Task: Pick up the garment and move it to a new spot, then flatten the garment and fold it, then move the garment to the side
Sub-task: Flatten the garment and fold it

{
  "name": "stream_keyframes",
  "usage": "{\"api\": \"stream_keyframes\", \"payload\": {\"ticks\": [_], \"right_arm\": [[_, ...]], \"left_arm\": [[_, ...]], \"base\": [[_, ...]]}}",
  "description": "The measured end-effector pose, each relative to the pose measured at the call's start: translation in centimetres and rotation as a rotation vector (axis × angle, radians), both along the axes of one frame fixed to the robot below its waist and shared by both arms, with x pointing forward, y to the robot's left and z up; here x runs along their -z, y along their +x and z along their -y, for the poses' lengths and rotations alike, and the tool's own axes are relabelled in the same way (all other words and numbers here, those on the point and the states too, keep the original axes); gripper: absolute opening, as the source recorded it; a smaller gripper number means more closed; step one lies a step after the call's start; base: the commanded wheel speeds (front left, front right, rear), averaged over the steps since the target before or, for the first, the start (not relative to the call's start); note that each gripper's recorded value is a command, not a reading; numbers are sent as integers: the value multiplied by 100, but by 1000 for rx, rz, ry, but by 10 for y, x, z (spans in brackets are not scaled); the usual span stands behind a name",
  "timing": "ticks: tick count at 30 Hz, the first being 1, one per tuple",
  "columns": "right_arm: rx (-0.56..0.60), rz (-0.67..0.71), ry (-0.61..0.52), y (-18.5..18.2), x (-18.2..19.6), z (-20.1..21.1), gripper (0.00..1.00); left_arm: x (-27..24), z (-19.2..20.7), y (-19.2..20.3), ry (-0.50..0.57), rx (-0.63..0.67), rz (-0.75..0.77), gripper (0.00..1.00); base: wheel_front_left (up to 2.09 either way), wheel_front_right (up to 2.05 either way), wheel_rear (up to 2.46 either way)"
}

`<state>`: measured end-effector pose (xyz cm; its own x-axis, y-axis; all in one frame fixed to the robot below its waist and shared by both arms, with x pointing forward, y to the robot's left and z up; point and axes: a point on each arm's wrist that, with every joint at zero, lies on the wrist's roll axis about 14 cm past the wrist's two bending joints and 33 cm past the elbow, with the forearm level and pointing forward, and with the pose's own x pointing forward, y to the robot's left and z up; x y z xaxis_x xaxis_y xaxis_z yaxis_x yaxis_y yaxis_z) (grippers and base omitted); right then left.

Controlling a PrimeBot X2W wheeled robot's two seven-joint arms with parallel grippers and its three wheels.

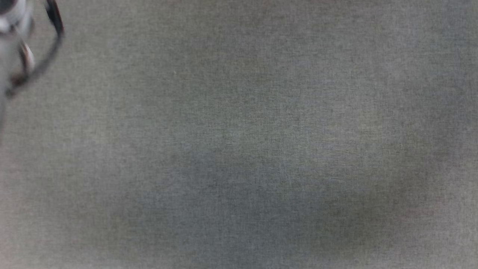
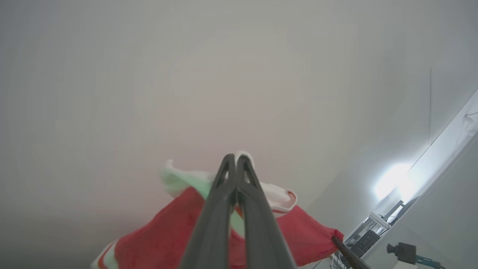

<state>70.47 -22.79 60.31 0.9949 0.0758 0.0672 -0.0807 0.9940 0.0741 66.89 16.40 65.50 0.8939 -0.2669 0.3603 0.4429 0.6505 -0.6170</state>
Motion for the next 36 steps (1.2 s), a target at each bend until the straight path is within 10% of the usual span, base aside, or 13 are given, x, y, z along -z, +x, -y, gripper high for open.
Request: {"api": "stream_keyframes", "payload": {"ticks": [11, 21, 36], "right_arm": [[-142, -386, 12, -105, 144, 0, 0], [-180, -444, 96, -206, 156, 13, 0], [-80, -513, 178, -315, 146, 30, 0]], "left_arm": [[130, 24, -121, -37, 155, -300, 0], [182, 29, -224, 140, 234, -440, 0], [162, 27, -301, 128, 248, -432, 0]], "base": [[0, 0, 0], [0, 0, 0], [0, 0, 0]]}}
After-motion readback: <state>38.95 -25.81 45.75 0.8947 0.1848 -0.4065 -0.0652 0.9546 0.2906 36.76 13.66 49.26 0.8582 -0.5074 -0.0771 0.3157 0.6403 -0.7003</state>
